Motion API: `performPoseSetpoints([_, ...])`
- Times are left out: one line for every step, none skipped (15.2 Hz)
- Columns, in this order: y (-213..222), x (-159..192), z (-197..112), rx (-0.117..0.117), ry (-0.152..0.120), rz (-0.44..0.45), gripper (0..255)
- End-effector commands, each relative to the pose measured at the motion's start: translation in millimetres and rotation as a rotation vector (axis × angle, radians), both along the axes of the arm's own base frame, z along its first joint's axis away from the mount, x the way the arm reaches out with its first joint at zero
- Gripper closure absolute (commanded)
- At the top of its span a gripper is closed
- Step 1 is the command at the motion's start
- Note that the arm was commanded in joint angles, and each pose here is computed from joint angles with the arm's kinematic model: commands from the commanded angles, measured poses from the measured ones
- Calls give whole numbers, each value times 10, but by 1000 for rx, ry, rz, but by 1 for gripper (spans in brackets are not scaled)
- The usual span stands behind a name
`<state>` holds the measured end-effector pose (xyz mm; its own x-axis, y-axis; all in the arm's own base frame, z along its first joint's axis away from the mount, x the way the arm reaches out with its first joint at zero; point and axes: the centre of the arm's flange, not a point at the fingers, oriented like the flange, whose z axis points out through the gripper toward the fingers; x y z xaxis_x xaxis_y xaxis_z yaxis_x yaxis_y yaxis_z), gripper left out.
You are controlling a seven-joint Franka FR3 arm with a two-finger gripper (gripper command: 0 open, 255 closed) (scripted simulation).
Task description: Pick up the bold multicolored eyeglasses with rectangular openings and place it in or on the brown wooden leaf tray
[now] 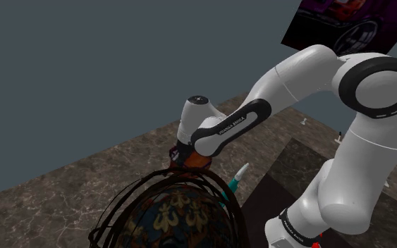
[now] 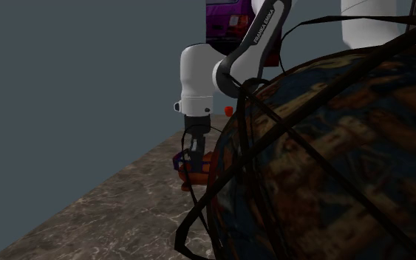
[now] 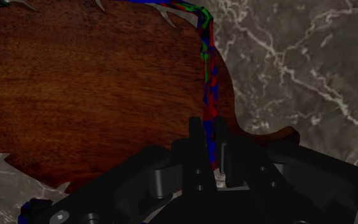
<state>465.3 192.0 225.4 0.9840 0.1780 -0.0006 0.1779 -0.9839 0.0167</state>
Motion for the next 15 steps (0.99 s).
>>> performPoseSetpoints([5, -4, -35, 0, -1, 0, 255])
performPoseSetpoints([5, -4, -35, 0, -1, 0, 255])
performPoseSetpoints([5, -4, -35, 0, -1, 0, 255])
performPoseSetpoints([5, -4, -35, 0, -1, 0, 255])
performPoseSetpoints([5, -4, -35, 0, -1, 0, 255])
performPoseSetpoints([5, -4, -35, 0, -1, 0, 255])
performPoseSetpoints([5, -4, -35, 0, -1, 0, 0])
performPoseSetpoints([5, -4, -35, 0, -1, 0, 0])
performPoseSetpoints([5, -4, -35, 0, -1, 0, 0])
performPoseSetpoints([5, -4, -35, 0, -1, 0, 0])
performPoseSetpoints([5, -4, -35, 0, -1, 0, 0])
performPoseSetpoints([5, -4, -35, 0, -1, 0, 0])
performPoseSetpoints([7, -5, 97, 0, -1, 0, 0])
performPoseSetpoints([9, -5, 229, 0, -1, 0, 0])
performPoseSetpoints([11, -5, 361, 0, -1, 0, 0])
